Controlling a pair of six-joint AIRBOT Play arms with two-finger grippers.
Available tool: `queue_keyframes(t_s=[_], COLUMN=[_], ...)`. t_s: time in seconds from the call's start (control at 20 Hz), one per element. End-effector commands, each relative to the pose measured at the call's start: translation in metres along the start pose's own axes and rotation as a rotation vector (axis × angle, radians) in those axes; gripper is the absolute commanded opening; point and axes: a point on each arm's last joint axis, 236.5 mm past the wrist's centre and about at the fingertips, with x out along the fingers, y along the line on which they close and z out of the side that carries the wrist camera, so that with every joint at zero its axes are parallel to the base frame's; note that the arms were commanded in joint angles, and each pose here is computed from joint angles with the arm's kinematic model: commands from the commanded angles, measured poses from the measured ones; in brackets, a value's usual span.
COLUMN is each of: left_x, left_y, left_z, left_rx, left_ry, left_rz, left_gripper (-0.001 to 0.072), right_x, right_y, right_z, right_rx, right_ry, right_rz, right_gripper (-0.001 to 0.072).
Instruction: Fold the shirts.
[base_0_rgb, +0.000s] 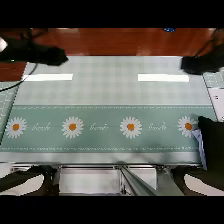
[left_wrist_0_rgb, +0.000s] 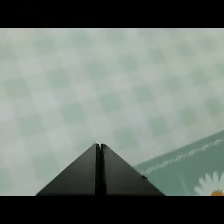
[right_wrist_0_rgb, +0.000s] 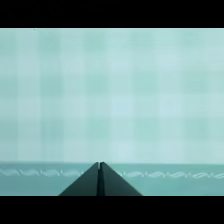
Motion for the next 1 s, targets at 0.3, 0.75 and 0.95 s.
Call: queue_keyframes(t_s=[0.3, 0.75, 0.95], left_x=[0.053, 0.063, 0.069], left_y=[0.023, 0.027, 0.029], left_z=[-0.101, -0.107, -0.111], left_rx=[-0.097, -0.108, -0.114], left_ry=[0.407, 0.431, 0.448], left_rz=[0.04, 0.041, 0.04], left_gripper=[0.0016, 0.0016, 0.0016], right_x=[0.083, 0.083, 0.083], right_y=[0.024, 0.025, 0.025], right_z=[-0.057, -0.058, -0.058], right_rx=[-0.152, -0.151, -0.15], right_ry=[0.308, 0.309, 0.309], right_rz=[-0.137, -0.133, -0.133], right_gripper=[0.0021, 0.0021, 0.0021])
